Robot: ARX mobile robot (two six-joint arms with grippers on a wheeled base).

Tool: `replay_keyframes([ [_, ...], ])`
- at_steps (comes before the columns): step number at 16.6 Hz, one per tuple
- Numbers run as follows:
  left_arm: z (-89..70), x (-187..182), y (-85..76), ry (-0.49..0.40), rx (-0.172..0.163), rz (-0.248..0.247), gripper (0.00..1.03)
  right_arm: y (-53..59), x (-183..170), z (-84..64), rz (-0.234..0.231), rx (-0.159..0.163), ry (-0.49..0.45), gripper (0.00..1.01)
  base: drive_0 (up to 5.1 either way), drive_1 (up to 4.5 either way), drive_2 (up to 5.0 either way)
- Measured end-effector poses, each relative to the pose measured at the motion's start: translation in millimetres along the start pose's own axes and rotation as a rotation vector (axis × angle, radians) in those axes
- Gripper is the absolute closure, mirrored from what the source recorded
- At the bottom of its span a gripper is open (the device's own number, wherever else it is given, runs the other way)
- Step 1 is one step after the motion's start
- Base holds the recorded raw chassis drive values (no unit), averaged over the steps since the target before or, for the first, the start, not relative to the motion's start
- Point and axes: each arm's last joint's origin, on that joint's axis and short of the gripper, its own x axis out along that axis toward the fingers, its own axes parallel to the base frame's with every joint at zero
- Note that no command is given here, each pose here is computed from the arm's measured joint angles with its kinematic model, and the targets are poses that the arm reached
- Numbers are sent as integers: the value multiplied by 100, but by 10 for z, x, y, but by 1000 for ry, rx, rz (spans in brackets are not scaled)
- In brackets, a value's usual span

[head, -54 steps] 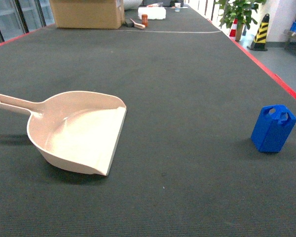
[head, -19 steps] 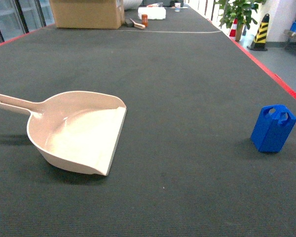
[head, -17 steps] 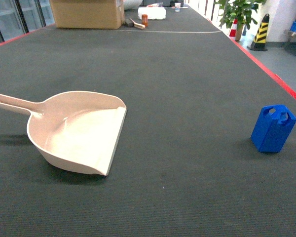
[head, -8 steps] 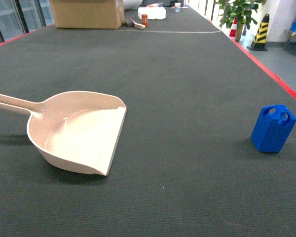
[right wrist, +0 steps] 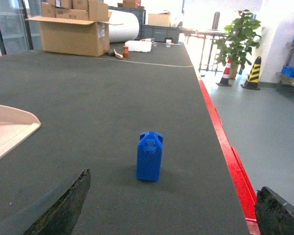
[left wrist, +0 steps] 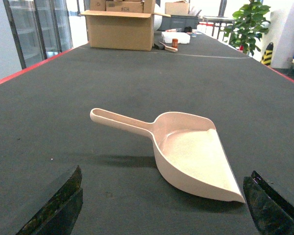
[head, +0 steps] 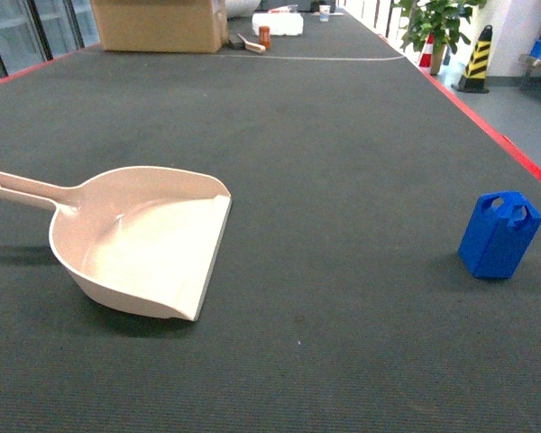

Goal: Place part in tray to right shelf

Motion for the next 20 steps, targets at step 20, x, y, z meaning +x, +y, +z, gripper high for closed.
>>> replay_keyframes([
  [20,-433,2226,283,376,-1006,159,5,0,0,0,0,0,0,3,0,0,0],
])
